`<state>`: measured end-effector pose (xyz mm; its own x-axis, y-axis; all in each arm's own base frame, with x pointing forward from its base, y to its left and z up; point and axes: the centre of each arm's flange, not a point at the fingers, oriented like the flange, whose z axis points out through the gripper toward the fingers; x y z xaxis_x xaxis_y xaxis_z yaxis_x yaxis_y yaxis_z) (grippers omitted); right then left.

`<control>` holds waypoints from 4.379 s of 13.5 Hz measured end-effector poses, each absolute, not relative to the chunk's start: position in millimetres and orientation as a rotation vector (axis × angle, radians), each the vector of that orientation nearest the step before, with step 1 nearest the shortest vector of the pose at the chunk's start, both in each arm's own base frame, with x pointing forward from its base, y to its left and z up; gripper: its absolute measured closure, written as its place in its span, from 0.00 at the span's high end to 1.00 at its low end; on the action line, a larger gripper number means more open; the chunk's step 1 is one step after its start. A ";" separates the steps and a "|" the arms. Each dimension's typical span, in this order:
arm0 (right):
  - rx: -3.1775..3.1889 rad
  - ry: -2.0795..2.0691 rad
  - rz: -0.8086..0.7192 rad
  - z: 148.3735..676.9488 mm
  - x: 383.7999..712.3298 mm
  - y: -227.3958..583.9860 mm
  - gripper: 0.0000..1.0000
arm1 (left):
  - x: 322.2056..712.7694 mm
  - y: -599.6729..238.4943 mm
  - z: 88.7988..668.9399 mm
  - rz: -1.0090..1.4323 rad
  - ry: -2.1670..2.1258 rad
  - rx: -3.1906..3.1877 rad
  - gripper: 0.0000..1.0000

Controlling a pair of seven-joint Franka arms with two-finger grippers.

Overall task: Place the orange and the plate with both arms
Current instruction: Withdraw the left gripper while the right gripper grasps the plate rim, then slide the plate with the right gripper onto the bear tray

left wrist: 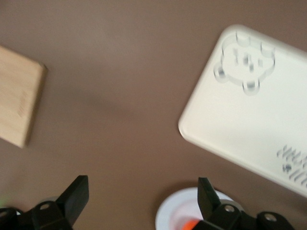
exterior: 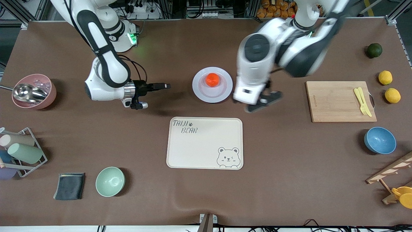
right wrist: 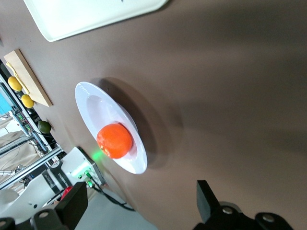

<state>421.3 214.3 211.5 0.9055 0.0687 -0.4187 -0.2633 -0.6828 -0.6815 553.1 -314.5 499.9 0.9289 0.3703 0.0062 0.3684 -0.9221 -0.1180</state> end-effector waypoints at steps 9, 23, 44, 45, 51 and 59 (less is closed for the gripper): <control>-2.212 0.196 0.446 172.0 363.1 298.9 1.00 | 605.8 -83.4 591.9 -0.102 -0.295 -3.064 1.00; -2.134 0.251 0.369 124.8 321.8 332.1 1.00 | 548.5 -25.9 630.4 -0.095 -0.124 -3.075 1.00; -2.091 0.304 0.265 144.3 322.7 373.7 0.10 | 539.7 -2.7 623.6 0.036 -0.200 -3.098 1.00; -2.091 0.308 0.239 152.7 328.9 373.3 0.10 | 539.8 -2.9 623.1 0.038 -0.200 -3.098 1.00; -1.981 0.484 0.166 198.8 398.9 366.5 0.10 | 539.9 -2.5 622.0 0.042 -0.201 -3.098 1.00; -2.000 0.567 0.146 175.8 508.8 352.4 0.10 | 546.5 3.2 606.3 0.085 -0.214 -3.097 1.00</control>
